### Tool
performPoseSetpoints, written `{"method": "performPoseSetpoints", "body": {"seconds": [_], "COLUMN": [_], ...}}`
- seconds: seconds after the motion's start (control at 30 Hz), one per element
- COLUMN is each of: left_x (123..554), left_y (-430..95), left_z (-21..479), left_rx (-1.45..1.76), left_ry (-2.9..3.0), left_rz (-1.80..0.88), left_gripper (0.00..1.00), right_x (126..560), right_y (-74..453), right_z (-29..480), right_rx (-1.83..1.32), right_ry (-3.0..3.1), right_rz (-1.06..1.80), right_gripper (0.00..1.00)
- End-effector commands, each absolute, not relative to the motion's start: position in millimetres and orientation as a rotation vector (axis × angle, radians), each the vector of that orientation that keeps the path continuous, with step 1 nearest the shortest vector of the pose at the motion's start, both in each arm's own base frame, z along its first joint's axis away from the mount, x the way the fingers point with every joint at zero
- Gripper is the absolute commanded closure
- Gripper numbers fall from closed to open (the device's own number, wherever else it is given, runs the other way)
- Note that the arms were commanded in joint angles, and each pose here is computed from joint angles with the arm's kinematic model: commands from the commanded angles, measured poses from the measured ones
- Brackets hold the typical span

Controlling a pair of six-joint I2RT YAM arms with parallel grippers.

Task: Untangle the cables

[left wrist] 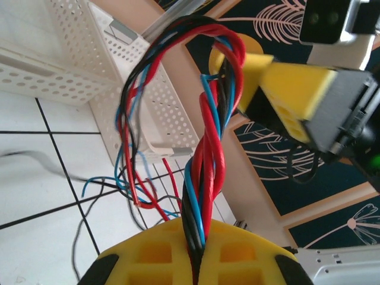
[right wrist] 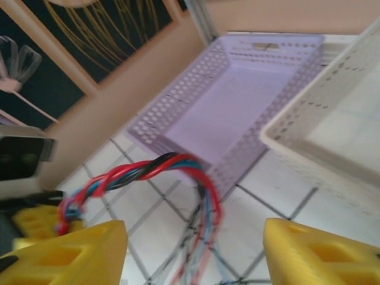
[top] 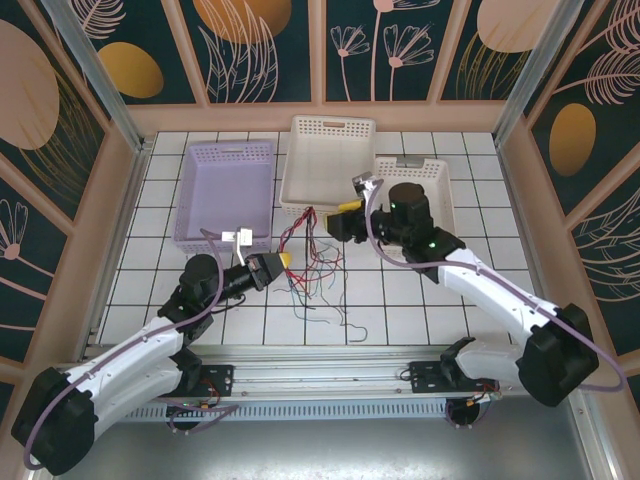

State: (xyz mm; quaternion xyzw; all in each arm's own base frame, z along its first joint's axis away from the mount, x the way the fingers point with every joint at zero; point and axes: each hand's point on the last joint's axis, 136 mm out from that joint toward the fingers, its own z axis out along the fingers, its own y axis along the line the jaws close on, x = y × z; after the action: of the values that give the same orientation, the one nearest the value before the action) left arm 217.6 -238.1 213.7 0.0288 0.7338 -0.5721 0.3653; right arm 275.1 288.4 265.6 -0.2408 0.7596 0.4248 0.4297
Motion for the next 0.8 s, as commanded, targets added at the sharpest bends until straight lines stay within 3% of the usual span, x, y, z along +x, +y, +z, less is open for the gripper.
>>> {"method": "performPoseSetpoints", "body": {"seconds": [0.0, 0.33, 0.77], "left_x": [224.0, 223.3, 202.8], "left_y": [-242.2, -258.9, -279.9], "left_z": [243.0, 244.8, 246.9], "left_rx": [0.069, 0.123, 0.245], "left_ry": [1.81, 1.828, 1.829], "left_rz": [-1.506, -1.531, -1.529], "left_gripper": [1.0, 1.0, 1.0], "right_x": [246.6, 219.2, 247.4], "right_y": [298.0, 332.2, 351.6], "right_z": [287.5, 308.1, 292.2], "right_rx": [-0.615, -0.57, -0.501], "right_ry": [1.826, 1.769, 1.866], "right_rz": [1.285, 1.546, 1.43], "right_gripper": [0.32, 0.29, 0.35]}}
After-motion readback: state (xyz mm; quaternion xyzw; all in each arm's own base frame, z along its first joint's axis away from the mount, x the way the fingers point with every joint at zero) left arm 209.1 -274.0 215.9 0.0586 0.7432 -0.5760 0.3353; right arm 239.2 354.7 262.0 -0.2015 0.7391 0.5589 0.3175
